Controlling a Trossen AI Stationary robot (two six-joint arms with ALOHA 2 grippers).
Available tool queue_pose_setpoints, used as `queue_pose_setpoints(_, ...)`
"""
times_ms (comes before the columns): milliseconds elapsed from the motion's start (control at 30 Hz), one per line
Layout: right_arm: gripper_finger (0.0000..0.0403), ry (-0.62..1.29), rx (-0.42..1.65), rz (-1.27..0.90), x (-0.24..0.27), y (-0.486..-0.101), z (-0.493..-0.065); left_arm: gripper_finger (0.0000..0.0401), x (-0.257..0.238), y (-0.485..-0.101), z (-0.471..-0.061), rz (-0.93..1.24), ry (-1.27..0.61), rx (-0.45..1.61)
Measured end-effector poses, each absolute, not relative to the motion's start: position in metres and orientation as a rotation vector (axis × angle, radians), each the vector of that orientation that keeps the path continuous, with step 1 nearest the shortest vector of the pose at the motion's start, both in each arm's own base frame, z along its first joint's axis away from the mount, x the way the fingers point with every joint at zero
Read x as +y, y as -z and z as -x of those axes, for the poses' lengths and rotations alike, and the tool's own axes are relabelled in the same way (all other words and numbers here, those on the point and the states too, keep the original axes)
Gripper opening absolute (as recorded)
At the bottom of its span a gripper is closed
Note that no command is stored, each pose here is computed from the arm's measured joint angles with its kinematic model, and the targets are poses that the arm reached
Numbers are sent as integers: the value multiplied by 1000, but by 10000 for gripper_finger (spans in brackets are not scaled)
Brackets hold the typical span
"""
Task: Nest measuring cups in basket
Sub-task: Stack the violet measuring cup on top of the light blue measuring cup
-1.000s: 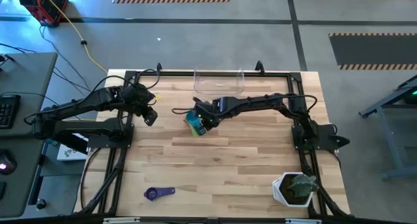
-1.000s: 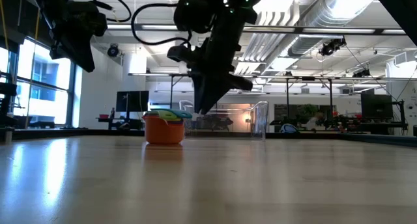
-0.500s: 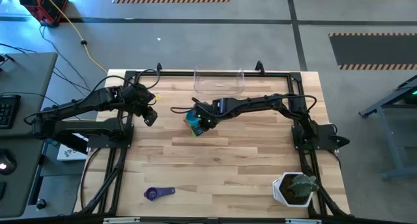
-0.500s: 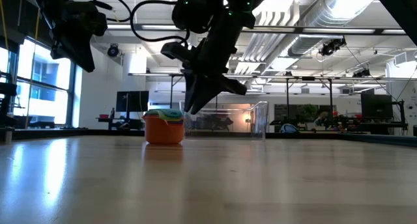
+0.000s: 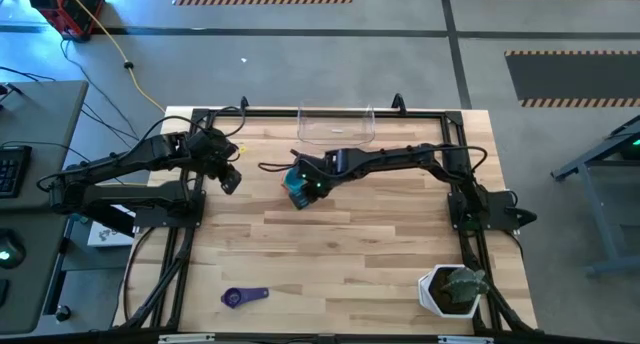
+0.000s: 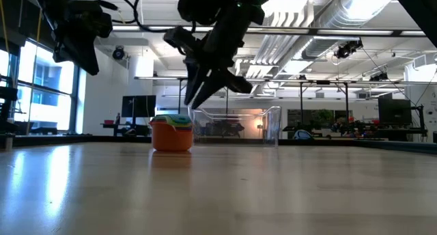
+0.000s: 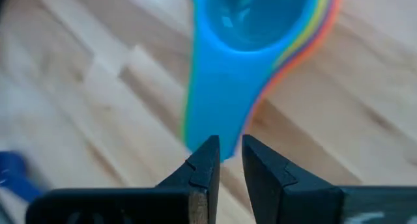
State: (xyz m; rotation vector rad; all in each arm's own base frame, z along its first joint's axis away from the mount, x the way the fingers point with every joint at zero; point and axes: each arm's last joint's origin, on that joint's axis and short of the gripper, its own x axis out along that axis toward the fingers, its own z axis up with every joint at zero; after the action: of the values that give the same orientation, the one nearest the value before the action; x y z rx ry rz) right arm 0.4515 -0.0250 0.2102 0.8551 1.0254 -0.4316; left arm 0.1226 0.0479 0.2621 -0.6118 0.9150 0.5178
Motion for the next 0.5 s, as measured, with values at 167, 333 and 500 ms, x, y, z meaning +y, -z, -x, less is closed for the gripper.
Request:
queue_pose_setpoints(167,57,360,980,-853,-11,-232,-460,37,46,-262,-123,643,-456,920)
queue_pose_setpoints(333,57,366,900,-842,2,-255,-466,37,43,-263,-124,655,-363,932)
queue_pose_setpoints(500,57,389,801,-841,14,-281,-470,37,35,-263,-127,639,-239,953)
